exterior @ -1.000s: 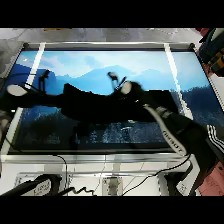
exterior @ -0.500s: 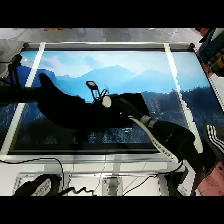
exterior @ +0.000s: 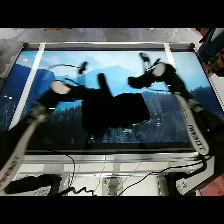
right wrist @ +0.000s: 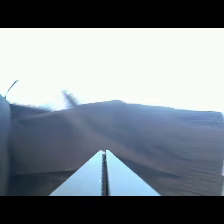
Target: Fold the clothes and pants, and hang the long-sleeved shirts on hangers.
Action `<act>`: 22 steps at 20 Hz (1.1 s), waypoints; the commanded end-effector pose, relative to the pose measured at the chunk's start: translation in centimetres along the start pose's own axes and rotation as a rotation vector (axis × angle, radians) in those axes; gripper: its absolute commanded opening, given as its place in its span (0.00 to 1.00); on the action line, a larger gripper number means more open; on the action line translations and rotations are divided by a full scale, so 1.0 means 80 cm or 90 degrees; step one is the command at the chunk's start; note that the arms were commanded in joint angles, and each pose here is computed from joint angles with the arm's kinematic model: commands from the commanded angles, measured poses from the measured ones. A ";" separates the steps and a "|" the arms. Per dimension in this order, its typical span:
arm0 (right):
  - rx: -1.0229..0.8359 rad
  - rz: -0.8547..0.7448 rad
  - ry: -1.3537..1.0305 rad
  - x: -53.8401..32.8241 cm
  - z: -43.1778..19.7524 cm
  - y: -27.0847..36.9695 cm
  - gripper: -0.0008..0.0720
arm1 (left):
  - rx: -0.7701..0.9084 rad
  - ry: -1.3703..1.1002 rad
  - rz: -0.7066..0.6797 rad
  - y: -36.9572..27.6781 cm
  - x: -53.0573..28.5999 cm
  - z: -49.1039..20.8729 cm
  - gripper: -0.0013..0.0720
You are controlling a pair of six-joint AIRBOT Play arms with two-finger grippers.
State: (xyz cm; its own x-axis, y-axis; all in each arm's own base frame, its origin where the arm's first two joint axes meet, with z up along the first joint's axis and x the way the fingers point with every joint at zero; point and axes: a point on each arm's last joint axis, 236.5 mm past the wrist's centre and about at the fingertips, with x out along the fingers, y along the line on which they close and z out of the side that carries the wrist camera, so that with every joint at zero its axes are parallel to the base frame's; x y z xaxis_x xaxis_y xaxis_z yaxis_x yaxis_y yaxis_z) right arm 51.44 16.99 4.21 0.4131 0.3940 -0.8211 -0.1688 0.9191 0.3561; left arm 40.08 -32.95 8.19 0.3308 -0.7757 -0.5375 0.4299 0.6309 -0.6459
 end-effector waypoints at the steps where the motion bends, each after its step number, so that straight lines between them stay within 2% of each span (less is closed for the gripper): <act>1: 0.046 -0.055 -0.046 -0.082 0.024 -0.092 0.04 | 0.017 -0.034 -0.031 -0.063 0.111 -0.013 0.03; 2: 0.048 -0.067 -0.054 -0.097 0.027 -0.109 0.04 | 0.026 -0.044 -0.033 -0.072 0.130 -0.014 0.07; 3: 0.053 -0.079 -0.059 -0.110 0.027 -0.128 0.04 | 0.034 -0.055 -0.034 -0.081 0.145 -0.014 0.42; 4: 0.057 -0.089 -0.057 -0.117 0.025 -0.145 0.04 | 0.039 -0.061 -0.036 -0.088 0.154 -0.015 0.99; 8: 0.057 -0.172 -0.036 -0.137 0.003 -0.239 0.04 | 0.042 -0.074 -0.035 -0.089 0.150 -0.006 0.99; 10: 0.088 -0.169 -0.003 -0.129 -0.025 -0.278 0.04 | 0.036 -0.072 -0.034 -0.080 0.138 0.004 0.98; 12: 0.088 -0.052 0.057 -0.096 -0.067 -0.272 0.04 | 0.030 -0.062 -0.036 -0.071 0.126 0.010 0.98; 15: 0.132 0.275 0.105 -0.057 -0.111 -0.182 0.04 | 0.021 -0.045 -0.037 -0.057 0.115 0.014 0.98; 16: 0.164 0.313 0.109 -0.040 -0.118 -0.170 0.19 | 0.018 -0.042 -0.036 -0.053 0.113 0.015 0.98; 17: 0.183 0.313 0.116 -0.019 -0.126 -0.167 0.64 | 0.016 -0.039 -0.035 -0.051 0.111 0.015 0.98; 18: 0.198 0.306 0.128 0.000 -0.135 -0.162 0.82 | 0.016 -0.033 -0.037 -0.050 0.111 0.013 0.98; 19: 0.200 0.298 0.136 0.019 -0.142 -0.153 0.84 | 0.016 -0.025 -0.040 -0.051 0.111 0.009 0.98; 20: 0.193 0.288 0.139 0.034 -0.145 -0.141 0.93 | 0.016 -0.018 -0.042 -0.052 0.111 0.006 0.98; 22: 0.157 0.279 0.141 0.056 -0.143 -0.109 0.96 | 0.017 -0.009 -0.045 -0.054 0.111 0.001 0.98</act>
State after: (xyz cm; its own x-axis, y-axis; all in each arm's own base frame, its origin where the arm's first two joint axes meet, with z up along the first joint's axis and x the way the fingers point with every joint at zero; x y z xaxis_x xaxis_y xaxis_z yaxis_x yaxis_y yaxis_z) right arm 44.07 7.17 -6.43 0.1464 0.7420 -0.6542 -0.0362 0.6649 0.7460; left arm 41.77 -42.64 6.40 0.3381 -0.8134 -0.4734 0.4728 0.5818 -0.6618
